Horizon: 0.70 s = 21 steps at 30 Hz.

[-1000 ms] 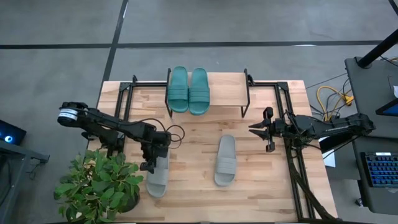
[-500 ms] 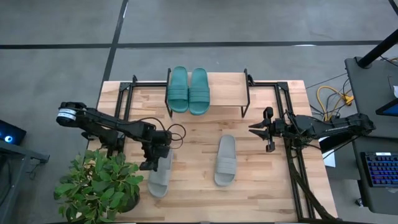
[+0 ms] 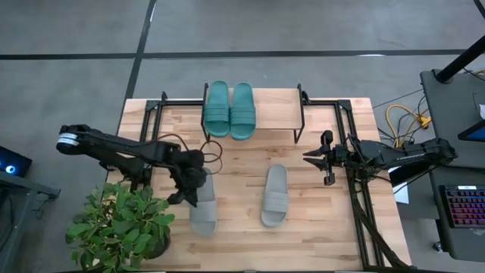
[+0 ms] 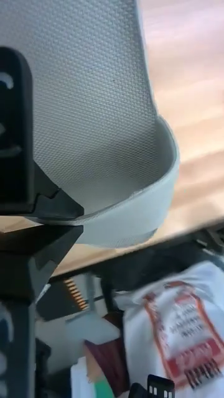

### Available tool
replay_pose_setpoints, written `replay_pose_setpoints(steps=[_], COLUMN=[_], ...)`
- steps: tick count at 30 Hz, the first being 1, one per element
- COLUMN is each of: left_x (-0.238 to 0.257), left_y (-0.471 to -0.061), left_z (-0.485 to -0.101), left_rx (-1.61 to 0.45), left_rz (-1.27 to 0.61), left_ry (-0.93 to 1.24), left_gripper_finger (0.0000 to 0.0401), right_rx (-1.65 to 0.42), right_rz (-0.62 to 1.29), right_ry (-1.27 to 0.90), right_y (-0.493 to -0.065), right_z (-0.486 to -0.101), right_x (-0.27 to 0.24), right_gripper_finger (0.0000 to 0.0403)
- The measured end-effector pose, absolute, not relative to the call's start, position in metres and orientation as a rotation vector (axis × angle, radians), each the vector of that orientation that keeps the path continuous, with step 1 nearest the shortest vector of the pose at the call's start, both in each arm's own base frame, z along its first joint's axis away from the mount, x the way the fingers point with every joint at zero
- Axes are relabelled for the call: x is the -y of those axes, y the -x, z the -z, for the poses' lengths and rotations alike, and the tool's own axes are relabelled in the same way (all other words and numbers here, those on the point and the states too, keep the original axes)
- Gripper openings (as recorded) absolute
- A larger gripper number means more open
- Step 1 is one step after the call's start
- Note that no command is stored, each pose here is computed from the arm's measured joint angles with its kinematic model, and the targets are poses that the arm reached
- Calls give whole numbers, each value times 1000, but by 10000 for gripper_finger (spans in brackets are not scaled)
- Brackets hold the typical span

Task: Pick and place slides into the shelf
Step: Put the left gray slide on the shelf

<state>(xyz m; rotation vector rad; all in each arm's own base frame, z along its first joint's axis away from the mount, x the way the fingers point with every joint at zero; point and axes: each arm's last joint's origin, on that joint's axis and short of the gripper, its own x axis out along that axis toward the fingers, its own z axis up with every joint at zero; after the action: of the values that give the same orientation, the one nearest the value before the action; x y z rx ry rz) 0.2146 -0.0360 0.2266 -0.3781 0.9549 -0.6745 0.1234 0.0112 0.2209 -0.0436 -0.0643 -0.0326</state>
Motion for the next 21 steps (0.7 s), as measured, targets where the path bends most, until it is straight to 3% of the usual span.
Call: replay_pose_setpoints(steps=[8,15,21], left_x=[32,25,26], left_y=[-219,-228,-241], left_z=[-269,-283,-293], left_rx=[-557,-362,-191], left_rz=[573,324,291], left_ry=[187,11,-55], left_gripper_finger=[0,0,0], right_rx=[79,137,89], right_rz=[33,71,84], right_ry=[37,-81,-149], right_y=[-123,-124,-137], right_z=[-224,-246,-254], right_x=[-11,-10,-11], right_gripper_finger=[72,91,109])
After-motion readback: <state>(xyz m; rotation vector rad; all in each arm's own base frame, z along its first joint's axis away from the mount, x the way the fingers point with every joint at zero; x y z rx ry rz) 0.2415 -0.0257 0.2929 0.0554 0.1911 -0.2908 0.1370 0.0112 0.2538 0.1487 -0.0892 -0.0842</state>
